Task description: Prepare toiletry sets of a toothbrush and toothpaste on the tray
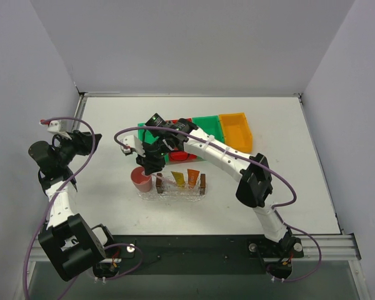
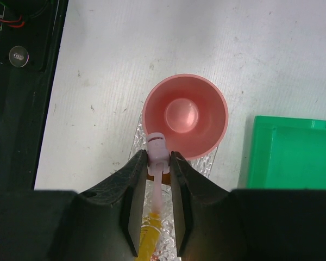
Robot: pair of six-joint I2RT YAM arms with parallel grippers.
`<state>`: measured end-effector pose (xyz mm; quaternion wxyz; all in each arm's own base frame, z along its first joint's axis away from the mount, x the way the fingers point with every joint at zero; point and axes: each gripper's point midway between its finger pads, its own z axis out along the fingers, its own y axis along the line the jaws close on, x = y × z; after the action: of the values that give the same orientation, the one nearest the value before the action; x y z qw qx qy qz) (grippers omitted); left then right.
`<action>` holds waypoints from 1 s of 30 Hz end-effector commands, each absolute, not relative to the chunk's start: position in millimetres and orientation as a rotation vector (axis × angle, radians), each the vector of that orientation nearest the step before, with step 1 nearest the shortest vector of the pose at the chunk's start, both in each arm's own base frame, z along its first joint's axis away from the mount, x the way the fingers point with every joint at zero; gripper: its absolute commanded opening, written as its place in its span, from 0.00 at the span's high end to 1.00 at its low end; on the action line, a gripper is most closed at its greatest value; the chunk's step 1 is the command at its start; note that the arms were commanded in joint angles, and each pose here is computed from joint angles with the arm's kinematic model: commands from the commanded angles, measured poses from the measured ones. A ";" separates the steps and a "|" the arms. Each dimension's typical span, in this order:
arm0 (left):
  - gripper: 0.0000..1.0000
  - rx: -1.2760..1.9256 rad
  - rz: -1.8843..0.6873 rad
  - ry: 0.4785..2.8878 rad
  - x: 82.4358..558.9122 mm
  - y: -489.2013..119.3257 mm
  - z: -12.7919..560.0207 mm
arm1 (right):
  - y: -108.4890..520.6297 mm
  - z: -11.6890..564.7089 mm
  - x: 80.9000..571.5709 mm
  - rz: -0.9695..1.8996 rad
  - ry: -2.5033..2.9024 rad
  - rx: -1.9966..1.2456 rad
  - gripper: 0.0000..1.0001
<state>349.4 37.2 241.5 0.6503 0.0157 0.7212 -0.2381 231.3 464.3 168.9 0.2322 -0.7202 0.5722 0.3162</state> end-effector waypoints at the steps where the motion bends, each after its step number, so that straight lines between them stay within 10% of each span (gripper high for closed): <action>1: 0.34 0.102 -0.504 1.578 354.1 37.4 265.8 | 469.4 175.7 229.7 0.876 1.552 -1.982 0.78; 30: 0.34 0.112 -0.509 1.574 354.3 36.4 267.5 | 449.1 176.3 225.1 0.733 1.532 -2.051 0.60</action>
<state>349.5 37.2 242.1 0.6514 0.0168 0.7204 -0.2374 239.2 460.4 164.9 0.2378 -0.7234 0.5817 0.2861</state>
